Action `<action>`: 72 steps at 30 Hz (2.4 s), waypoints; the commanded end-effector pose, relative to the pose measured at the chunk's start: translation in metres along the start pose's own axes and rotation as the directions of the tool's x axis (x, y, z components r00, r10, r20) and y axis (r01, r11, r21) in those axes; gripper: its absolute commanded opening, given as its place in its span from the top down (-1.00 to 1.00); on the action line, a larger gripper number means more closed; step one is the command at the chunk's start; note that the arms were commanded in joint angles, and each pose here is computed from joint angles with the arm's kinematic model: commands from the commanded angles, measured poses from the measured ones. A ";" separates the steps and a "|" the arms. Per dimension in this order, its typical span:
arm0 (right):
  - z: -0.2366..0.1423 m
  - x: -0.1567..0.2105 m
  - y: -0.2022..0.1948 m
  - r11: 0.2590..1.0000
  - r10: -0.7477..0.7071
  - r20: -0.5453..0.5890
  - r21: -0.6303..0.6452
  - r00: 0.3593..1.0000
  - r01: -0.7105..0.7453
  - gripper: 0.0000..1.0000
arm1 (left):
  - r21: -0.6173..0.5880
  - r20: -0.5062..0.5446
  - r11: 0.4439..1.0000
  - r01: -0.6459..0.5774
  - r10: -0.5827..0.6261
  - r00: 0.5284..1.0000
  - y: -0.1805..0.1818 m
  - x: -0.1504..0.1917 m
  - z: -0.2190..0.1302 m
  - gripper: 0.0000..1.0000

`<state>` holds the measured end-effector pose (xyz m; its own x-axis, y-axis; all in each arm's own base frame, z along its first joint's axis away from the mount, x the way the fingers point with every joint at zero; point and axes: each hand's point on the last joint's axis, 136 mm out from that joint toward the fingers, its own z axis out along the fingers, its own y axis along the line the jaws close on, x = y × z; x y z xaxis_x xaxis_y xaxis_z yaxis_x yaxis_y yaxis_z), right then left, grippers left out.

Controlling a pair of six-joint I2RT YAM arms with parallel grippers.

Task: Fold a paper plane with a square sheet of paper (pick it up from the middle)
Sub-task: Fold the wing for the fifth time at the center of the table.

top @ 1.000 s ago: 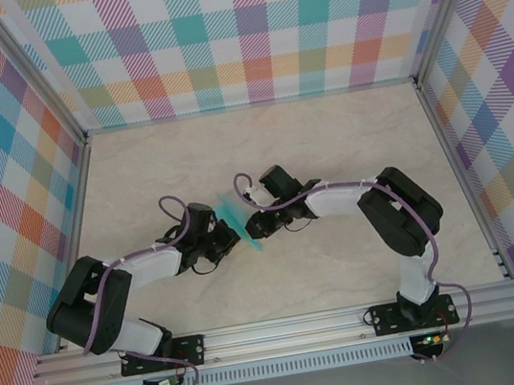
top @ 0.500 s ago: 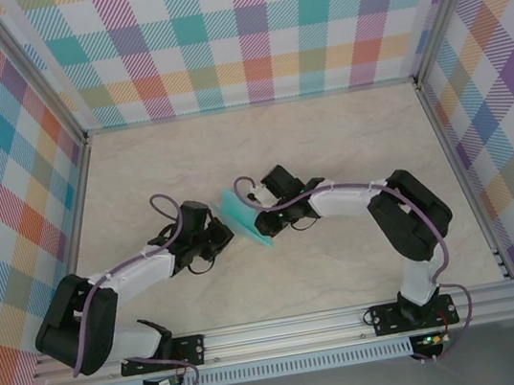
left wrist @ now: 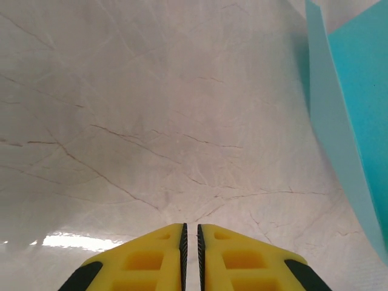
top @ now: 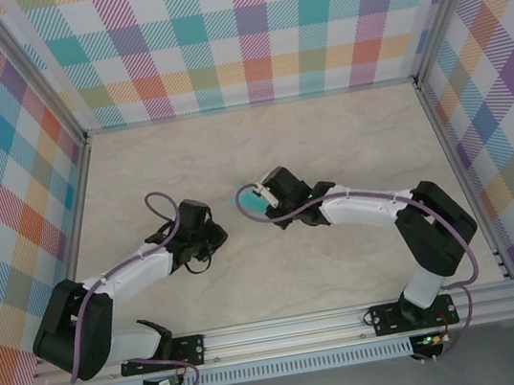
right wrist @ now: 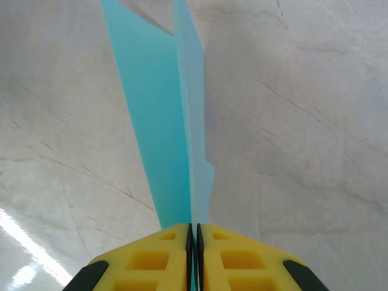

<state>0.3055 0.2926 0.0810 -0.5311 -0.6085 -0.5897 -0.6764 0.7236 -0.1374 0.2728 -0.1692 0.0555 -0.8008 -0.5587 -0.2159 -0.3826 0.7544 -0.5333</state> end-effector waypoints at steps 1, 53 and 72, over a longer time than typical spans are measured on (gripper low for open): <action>0.014 0.017 0.004 0.991 -0.118 -0.042 0.061 0.992 0.120 0.76 | -0.058 0.028 0.998 -0.009 0.010 1.000 0.002 -0.007 -0.005 0.70; 0.048 -0.015 0.068 0.928 -0.354 0.253 -0.021 0.900 0.371 0.77 | 0.131 -0.062 0.973 0.190 -0.184 0.981 -0.012 -0.022 0.000 -0.17; 0.016 -0.018 0.070 0.960 -0.211 0.337 -0.104 0.918 0.259 0.82 | 0.251 -0.182 0.914 0.319 -0.279 0.943 -0.047 -0.024 0.033 0.09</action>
<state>0.2773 0.3559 0.0588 -0.1722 -0.6445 -0.7449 -0.8363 0.4952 -0.2352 0.3176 -0.1994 0.0524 -0.7330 -0.6751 0.0837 -0.5003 0.4516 -0.7387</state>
